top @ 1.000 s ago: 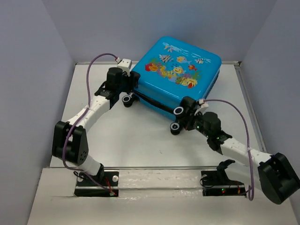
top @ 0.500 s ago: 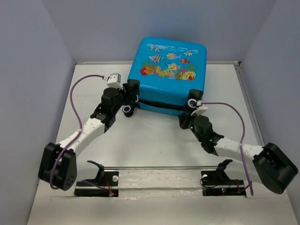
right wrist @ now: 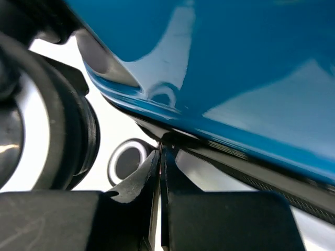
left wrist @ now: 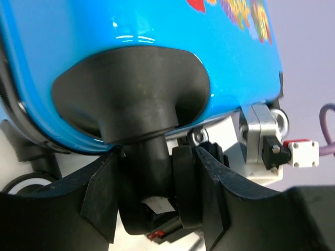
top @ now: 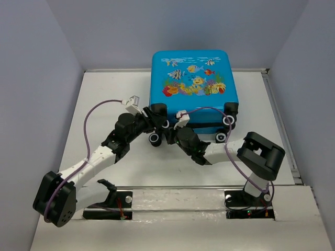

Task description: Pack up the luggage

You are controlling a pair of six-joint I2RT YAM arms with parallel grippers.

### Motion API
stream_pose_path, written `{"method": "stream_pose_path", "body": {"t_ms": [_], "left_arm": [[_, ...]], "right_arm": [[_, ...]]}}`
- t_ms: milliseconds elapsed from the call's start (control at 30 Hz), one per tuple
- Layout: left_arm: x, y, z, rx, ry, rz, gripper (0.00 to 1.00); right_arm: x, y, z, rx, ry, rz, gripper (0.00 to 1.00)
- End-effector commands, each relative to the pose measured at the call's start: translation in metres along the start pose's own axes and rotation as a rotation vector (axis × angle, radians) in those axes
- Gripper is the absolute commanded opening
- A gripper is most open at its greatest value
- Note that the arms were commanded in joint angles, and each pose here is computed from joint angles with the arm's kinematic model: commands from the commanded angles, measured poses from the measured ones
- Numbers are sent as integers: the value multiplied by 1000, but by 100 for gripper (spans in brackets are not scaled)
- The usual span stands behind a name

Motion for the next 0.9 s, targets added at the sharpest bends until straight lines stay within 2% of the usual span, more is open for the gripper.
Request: {"method": "stream_pose_path", "body": {"t_ms": [0, 100, 133, 167, 367, 533, 667, 767, 800, 867], "left_arm": [[46, 9, -83, -25, -550, 29, 6], [54, 13, -86, -19, -557, -8, 6], [58, 14, -87, -19, -561, -18, 6], [59, 14, -86, -14, -548, -20, 6], [70, 19, -92, 26, -582, -83, 6], [68, 13, -101, 52, -610, -54, 6], [60, 4, -106, 110, -662, -59, 6], [51, 1, -121, 100, -686, -58, 6], [48, 0, -124, 99, -695, -49, 6], [44, 1, -126, 95, -700, -49, 6]], "right_arm": [[-12, -6, 102, -13, 525, 47, 7], [5, -28, 108, -117, 684, 102, 7], [13, -19, 115, -167, 772, 36, 7], [19, -24, 112, -197, 804, 60, 7], [37, -6, 108, -266, 923, -71, 7], [38, 7, 78, -306, 906, -62, 7], [35, 8, 78, -324, 948, -81, 7], [29, 19, 83, -322, 961, -125, 7], [22, 16, 84, -313, 931, -87, 7], [18, 24, 89, -280, 899, -93, 16]]}}
Point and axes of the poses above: each gripper's point midway between its finger pads, its own x axis back along the fingers, its own z axis along the line the jaws close on, y = z × x, the point moved 9 cm from there along x, back along the fingers, and after that the axes turned 7 degrees about -x, right-handed, at the moved point
